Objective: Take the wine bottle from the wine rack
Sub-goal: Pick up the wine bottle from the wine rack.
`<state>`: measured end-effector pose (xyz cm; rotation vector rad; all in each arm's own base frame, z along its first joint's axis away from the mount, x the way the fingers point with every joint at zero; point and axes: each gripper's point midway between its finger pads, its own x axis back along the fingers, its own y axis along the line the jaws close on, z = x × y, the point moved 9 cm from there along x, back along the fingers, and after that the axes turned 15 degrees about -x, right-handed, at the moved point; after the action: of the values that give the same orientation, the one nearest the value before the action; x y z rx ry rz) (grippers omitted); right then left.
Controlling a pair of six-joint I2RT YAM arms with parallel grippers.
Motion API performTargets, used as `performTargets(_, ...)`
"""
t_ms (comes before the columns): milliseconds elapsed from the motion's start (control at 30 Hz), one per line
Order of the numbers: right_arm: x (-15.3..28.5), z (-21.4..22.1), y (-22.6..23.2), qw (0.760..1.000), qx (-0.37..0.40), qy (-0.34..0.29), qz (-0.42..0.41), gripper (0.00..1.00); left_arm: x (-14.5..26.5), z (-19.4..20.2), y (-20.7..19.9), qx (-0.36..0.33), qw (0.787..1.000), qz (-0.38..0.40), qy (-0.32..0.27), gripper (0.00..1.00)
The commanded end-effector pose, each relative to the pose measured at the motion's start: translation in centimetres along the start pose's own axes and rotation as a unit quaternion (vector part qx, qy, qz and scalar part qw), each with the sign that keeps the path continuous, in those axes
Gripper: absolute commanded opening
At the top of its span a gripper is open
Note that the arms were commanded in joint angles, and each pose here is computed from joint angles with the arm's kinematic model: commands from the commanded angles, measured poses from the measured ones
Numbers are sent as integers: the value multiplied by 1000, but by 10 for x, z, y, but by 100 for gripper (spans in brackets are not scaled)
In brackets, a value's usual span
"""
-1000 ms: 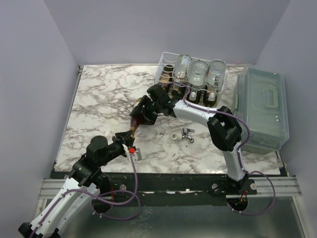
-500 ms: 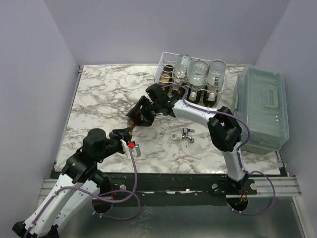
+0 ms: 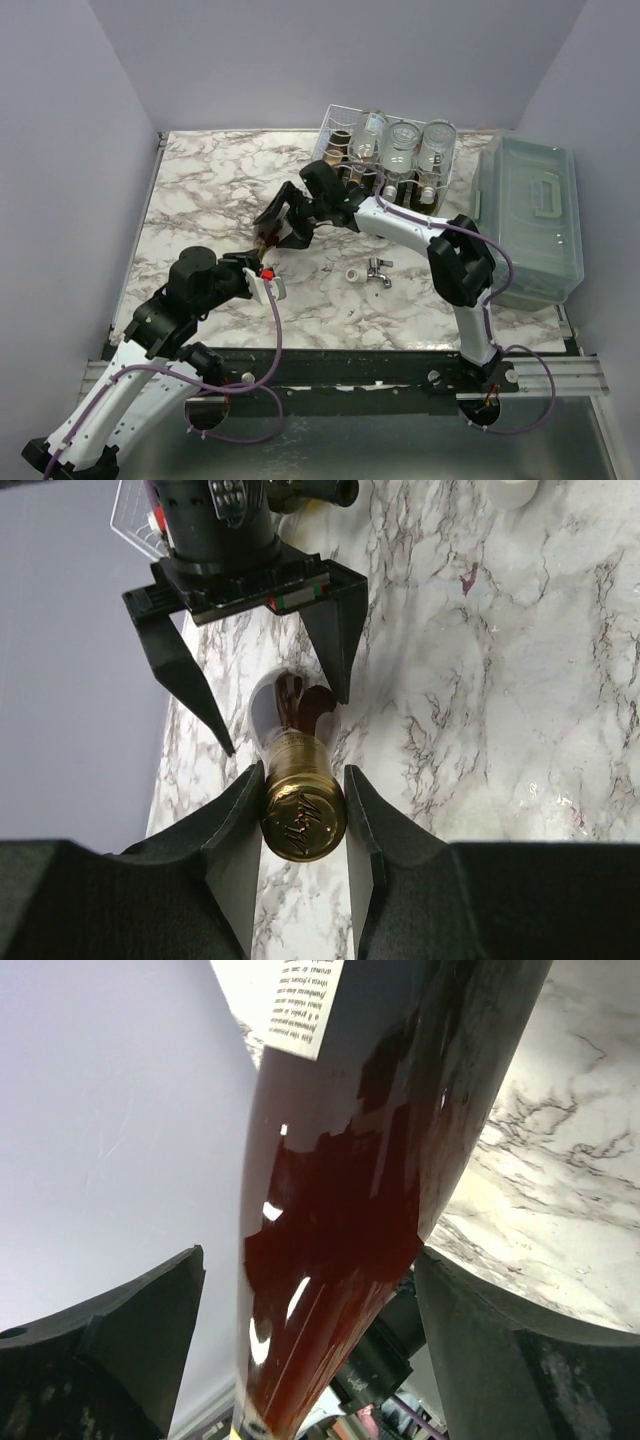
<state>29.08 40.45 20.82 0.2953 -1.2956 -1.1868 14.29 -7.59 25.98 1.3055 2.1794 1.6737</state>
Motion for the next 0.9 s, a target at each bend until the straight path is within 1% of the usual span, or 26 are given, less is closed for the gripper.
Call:
performTargets(0,48,26,60,989,62,42,-129,88,5,-4,14,3,1000,-21,5,0)
performTargets(67,49,26,60,988,63,43,-131,89,5,-4,15,3,1000,-24,7,0)
performTargets(100,51,26,61,988,65,43,-133,92,5,-4,16,4,1000,-25,9,0)
performTargets(167,53,26,61,987,73,38,-135,93,4,-3,18,5,999,-29,14,0)
performTargets(267,62,29,64,984,95,29,-146,93,4,-3,22,10,999,-39,23,0)
performTargets(533,77,31,69,979,129,5,-159,93,6,0,41,56,994,-79,45,0)
performTargets(700,92,24,77,972,163,-41,-164,93,11,0,53,80,990,-100,52,0)
performTargets(867,118,13,88,958,198,-88,-186,93,10,6,69,108,986,-112,65,0)
